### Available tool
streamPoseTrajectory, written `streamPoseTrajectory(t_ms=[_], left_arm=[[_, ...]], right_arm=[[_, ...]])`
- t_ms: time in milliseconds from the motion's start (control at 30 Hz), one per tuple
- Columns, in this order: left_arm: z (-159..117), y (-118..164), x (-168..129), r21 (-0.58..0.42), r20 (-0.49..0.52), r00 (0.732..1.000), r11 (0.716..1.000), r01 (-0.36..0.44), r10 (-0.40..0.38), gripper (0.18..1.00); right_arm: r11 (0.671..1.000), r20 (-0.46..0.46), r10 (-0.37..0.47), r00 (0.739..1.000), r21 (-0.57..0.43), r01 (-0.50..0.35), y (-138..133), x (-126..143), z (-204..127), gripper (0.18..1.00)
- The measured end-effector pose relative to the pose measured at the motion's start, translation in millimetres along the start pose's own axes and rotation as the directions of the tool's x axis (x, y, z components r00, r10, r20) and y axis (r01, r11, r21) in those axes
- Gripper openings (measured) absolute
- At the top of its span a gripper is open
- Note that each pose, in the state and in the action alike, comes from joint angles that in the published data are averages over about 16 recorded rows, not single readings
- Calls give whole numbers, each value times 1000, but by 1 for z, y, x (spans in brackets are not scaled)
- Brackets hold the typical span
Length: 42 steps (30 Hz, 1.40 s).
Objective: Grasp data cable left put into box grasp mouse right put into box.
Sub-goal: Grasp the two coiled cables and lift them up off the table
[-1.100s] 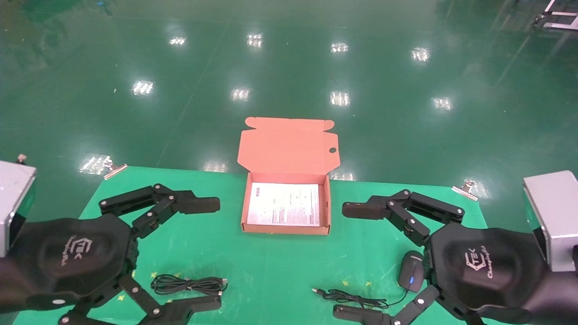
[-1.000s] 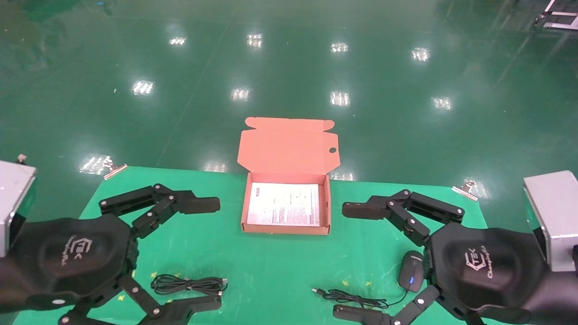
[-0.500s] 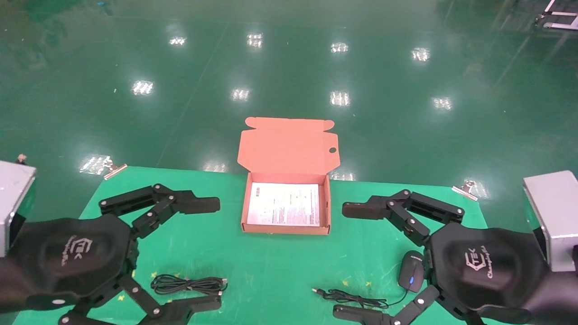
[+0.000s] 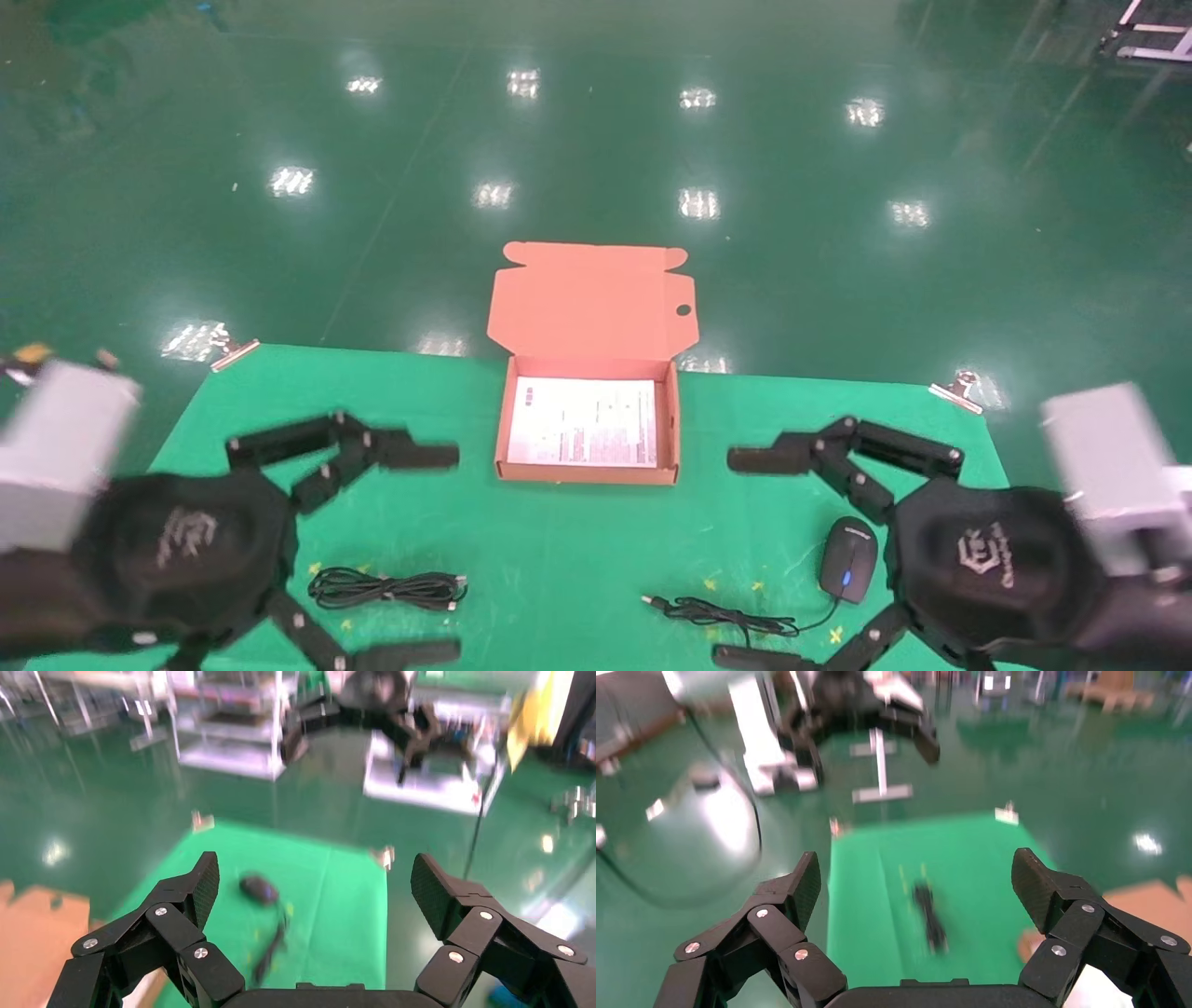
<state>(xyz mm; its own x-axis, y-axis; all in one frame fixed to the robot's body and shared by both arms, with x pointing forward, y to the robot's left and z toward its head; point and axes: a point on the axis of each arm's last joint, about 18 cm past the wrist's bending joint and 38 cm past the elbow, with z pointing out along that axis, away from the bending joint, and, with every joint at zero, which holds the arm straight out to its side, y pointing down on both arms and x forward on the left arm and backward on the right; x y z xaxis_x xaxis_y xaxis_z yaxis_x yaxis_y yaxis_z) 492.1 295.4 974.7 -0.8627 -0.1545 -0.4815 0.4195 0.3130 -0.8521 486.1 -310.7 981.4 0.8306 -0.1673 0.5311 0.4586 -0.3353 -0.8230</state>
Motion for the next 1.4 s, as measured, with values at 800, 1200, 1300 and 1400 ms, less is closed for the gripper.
streamPoseTrajectory(t_ms=[800,1200,1300,1400], left_arm=[[55,92,-52,-674,-160,949,673,-305,271,1001],[81,143,-68,-805,-172,922,489,-335,348,1001],[87,154,-70,-820,-153,929,481,-310,338,1001],[93,163,-72,-831,-121,942,487,-269,313,1001]], right_arm=[[585,327,-285,901,-685,434,89,45,33,1000],[446,318,-326,890,-779,442,141,57,65,1000],[432,301,-332,894,-794,428,153,58,74,1000],[427,279,-333,901,-807,407,163,59,83,1000]])
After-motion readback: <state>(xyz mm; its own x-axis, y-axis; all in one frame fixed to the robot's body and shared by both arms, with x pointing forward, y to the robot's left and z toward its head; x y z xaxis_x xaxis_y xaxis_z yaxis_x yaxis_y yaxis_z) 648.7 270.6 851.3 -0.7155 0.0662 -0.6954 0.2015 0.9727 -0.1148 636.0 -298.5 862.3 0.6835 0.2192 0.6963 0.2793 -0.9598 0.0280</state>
